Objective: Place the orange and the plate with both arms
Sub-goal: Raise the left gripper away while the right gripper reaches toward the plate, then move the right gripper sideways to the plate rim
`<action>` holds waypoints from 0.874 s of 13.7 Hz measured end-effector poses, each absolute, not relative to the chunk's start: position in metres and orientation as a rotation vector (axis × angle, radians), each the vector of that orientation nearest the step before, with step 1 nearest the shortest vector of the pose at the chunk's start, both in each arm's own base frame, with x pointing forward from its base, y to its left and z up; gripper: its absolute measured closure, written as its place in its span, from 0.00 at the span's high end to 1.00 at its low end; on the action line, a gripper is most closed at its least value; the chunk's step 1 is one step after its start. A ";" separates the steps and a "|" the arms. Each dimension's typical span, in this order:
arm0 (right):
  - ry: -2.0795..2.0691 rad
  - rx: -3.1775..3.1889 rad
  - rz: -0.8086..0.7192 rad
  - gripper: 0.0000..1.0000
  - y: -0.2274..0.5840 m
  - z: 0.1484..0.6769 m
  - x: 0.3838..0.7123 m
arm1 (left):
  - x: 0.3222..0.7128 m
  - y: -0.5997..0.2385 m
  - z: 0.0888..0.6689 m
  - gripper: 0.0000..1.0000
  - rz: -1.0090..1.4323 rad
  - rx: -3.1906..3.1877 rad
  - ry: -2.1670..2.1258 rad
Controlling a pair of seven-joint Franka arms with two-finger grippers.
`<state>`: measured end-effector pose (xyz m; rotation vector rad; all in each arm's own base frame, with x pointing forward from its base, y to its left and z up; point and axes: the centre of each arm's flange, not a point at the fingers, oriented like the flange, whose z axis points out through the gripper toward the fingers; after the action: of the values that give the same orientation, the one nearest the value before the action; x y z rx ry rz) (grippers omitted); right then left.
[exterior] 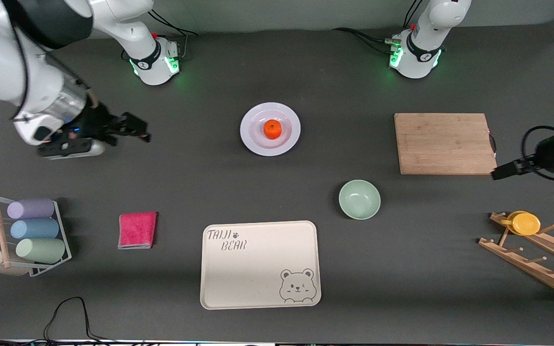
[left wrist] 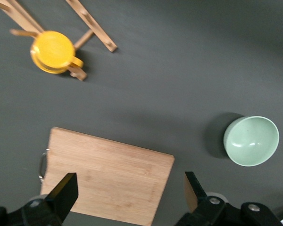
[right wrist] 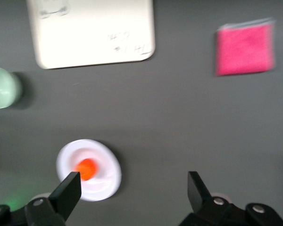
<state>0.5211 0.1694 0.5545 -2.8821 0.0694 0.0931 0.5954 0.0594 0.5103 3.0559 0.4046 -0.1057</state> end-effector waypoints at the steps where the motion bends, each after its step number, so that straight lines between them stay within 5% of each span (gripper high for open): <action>1: 0.091 -2.834 0.108 1.00 0.177 0.549 0.517 | 0.596 0.068 0.518 1.00 -0.084 3.053 0.398; 6: 0.200 -2.533 0.154 1.00 0.176 0.504 0.494 | 0.592 0.095 0.553 1.00 -0.102 3.073 0.285; 12: 0.068 -2.154 0.082 1.00 0.116 0.385 0.464 | 0.567 0.166 0.608 1.00 -0.205 3.103 0.152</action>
<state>0.4644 0.1161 0.3850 -2.1542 0.0678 0.0818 0.5669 0.1657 0.6078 3.1029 0.1516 -0.2050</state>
